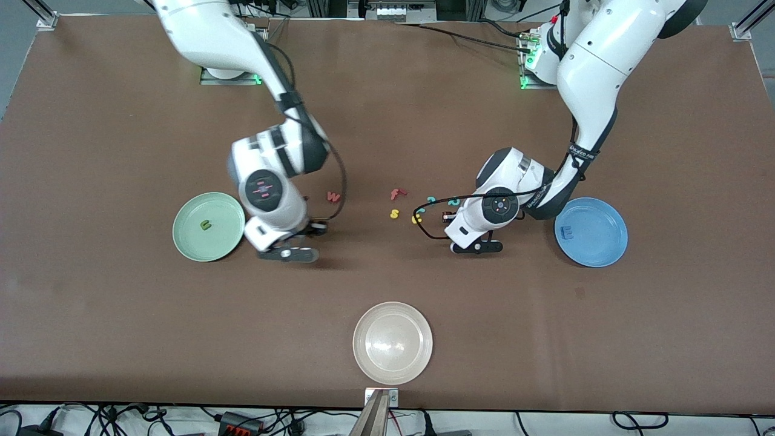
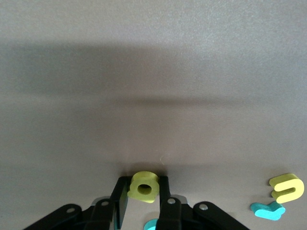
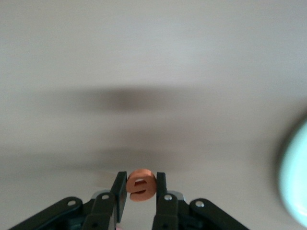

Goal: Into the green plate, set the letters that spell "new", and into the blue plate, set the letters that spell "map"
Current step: 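Drop the e on the green plate while the left gripper places the yellow a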

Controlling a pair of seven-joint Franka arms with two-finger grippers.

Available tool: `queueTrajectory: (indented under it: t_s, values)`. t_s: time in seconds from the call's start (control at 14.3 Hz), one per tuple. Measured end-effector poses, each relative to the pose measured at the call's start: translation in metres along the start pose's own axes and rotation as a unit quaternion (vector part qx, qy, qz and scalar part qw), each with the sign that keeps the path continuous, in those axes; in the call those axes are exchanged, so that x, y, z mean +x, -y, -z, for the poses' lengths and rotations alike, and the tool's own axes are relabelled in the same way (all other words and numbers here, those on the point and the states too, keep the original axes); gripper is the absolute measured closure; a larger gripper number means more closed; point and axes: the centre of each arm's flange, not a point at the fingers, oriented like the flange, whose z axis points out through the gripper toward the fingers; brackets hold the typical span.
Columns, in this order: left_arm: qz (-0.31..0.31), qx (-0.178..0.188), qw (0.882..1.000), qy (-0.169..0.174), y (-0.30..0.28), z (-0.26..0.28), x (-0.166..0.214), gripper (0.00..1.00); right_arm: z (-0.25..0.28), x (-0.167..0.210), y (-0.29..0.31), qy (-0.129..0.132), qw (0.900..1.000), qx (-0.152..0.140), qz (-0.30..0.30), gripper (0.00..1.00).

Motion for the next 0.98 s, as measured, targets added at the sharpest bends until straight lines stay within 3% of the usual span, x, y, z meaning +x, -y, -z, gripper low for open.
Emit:
queueTrajectory:
  t_s: [0.28, 0.56, 0.77, 0.98]
  values:
    - [0.001, 0.017, 1.0, 0.018, 0.032, 0.033, 0.016, 0.7, -0.017, 0.019, -0.109, 0.042, 0.998, -0.041, -0.002, 0.72]
    - [-0.065, 0.033, 0.997, 0.038, 0.159, 0.102, 0.055, 0.69, -0.048, 0.002, -0.148, 0.081, 0.995, -0.052, 0.006, 0.72]
    - [-0.117, 0.07, 0.99, 0.047, 0.268, 0.1, 0.074, 0.69, -0.068, -0.001, -0.174, 0.089, 0.995, -0.05, 0.011, 0.72]
    - [-0.129, 0.094, 0.985, 0.069, 0.3, 0.07, 0.074, 0.69, -0.079, -0.004, -0.188, 0.095, 0.994, -0.049, 0.014, 0.72]
